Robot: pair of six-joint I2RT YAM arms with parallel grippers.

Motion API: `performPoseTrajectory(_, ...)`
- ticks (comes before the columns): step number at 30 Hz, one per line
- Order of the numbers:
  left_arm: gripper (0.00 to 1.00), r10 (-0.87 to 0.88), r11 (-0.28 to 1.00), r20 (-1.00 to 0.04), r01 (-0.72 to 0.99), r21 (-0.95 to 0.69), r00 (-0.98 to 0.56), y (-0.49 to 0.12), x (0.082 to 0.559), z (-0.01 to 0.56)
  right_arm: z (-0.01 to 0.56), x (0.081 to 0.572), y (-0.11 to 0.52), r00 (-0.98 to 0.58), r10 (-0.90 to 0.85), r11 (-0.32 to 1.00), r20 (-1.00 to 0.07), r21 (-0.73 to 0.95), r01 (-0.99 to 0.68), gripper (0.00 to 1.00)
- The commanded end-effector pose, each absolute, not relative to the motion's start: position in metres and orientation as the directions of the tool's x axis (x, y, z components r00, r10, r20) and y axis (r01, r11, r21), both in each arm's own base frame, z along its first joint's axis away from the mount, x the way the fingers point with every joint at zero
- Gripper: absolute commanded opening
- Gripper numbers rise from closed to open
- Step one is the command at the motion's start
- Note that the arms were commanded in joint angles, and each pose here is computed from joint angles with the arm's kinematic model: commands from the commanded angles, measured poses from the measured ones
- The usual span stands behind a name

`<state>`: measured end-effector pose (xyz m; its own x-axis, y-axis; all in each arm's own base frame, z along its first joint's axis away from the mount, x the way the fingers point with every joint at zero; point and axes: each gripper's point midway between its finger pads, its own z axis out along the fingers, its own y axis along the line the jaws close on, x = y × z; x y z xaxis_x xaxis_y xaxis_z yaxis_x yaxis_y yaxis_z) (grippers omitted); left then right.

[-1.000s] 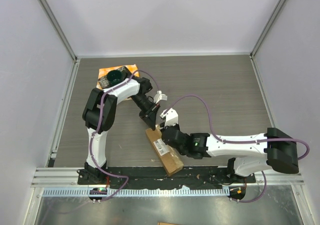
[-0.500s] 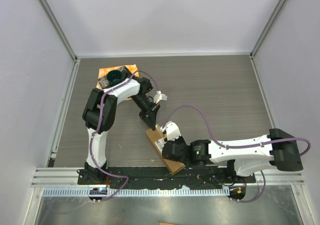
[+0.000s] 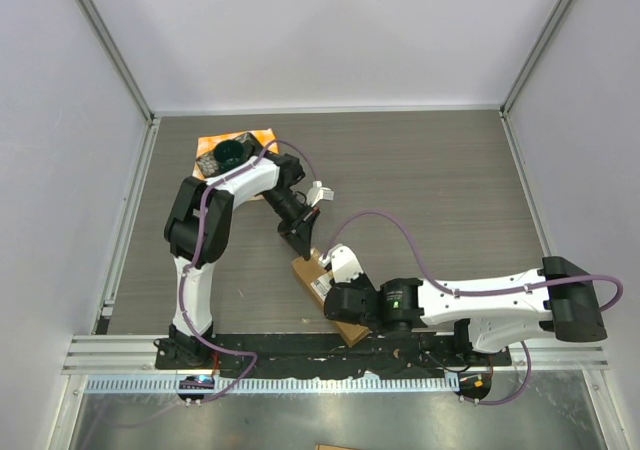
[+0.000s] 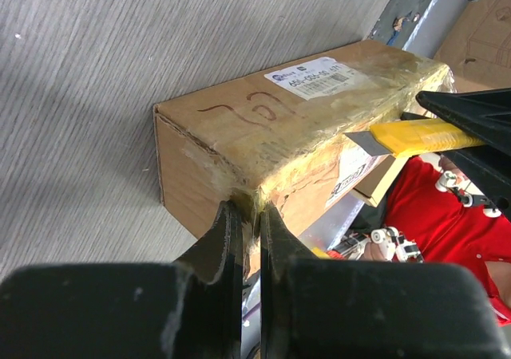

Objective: Unpack the express box
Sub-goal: Cut the express box at the center of the board.

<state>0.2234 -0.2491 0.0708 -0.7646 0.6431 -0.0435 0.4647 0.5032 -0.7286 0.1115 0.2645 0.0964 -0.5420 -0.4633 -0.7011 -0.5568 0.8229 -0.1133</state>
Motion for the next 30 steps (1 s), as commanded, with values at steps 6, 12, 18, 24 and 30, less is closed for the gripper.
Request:
performPoseTrajectory(6,0.09,0.72,0.496,-0.213,0.705,-0.506,-0.66,-0.226,0.277,0.036,0.118,0.12,0.27,-0.506,-0.489,0.804,-0.711,-0.142,-0.578,0.01)
performPoseTrajectory(12,0.77,0.707,0.457,-0.271,0.715,-0.529,-0.653,-0.228,0.276,0.068,0.158,0.14,0.277,-0.453,-0.454,0.807,-0.767,-0.138,-0.574,0.01)
performPoseTrajectory(18,1.0,0.634,0.405,-0.399,0.724,-0.559,-0.663,-0.22,0.295,0.127,0.19,0.145,0.283,-0.453,-0.405,0.792,-0.794,-0.058,-0.607,0.01)
performPoseTrajectory(24,1.0,0.569,0.182,-0.588,0.786,-0.591,-0.574,-0.208,0.289,0.211,0.205,0.137,0.287,-0.46,-0.414,0.726,-0.786,0.02,-0.688,0.01)
performPoseTrajectory(30,1.0,0.633,-0.042,-0.717,0.912,-0.408,-0.291,-0.212,0.231,0.243,0.232,0.133,0.306,-0.448,-0.431,0.597,-0.783,0.125,-0.792,0.01)
